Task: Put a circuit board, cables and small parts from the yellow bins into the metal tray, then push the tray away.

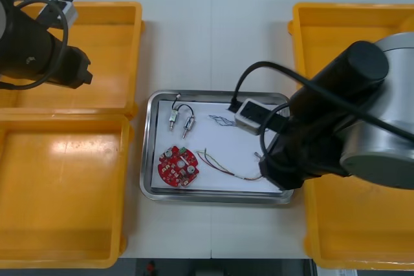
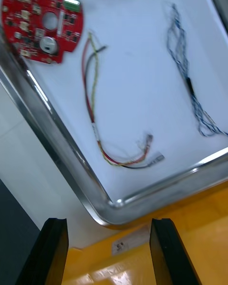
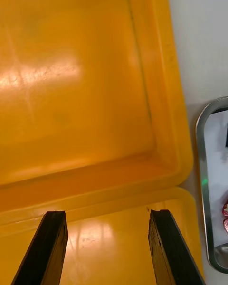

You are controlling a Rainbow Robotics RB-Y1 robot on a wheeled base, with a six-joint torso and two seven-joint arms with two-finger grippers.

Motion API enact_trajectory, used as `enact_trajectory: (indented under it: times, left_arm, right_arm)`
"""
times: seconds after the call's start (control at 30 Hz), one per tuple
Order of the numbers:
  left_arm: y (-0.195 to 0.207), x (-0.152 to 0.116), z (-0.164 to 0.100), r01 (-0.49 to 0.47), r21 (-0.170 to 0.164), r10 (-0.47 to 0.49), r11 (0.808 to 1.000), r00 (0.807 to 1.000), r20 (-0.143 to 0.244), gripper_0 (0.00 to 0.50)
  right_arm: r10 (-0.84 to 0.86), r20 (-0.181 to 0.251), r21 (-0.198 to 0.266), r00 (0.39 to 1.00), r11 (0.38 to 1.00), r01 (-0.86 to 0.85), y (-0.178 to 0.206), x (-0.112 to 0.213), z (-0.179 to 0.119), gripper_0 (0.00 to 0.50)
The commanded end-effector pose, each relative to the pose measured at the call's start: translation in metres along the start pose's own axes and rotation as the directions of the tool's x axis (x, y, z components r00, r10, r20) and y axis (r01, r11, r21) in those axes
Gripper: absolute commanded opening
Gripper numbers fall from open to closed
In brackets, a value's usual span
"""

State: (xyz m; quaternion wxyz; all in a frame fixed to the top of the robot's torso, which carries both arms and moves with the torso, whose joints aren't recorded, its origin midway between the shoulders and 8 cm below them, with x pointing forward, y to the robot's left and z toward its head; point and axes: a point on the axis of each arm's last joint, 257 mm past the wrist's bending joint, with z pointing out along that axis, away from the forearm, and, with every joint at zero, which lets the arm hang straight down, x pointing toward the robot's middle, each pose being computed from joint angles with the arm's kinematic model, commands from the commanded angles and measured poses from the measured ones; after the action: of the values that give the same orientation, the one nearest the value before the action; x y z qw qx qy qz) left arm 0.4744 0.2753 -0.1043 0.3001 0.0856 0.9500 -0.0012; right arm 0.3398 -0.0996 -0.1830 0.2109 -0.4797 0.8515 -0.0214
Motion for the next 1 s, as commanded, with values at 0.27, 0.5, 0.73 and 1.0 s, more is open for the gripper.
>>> enact_trajectory:
  times: [0.27,0.5,0.73,1.0]
  left_arm:
    - [0.059,0.031,-0.021,0.062,-0.056,-0.062,0.997,0.998,-0.002,0.500]
    - [0.081,0.052,-0.020,0.104,-0.089,-0.107,0.991,0.994,-0.027,0.500]
    - [0.088,0.069,-0.017,0.118,-0.093,-0.124,0.989,0.990,-0.061,0.500]
    - [0.088,0.090,-0.011,0.120,-0.082,-0.128,0.989,0.986,-0.109,0.500]
  right_arm:
    - [-0.262,-0.061,-0.030,0.963,0.965,0.260,0.059,-0.029,0.034,0.500]
    - [-0.425,-0.119,-0.011,0.898,0.904,0.426,0.060,-0.020,0.055,0.500]
    - [-0.495,-0.097,-0.015,0.864,0.868,0.496,0.078,-0.018,0.078,0.500]
    - [-0.530,-0.116,0.023,0.840,0.844,0.536,0.089,-0.011,0.097,0.500]
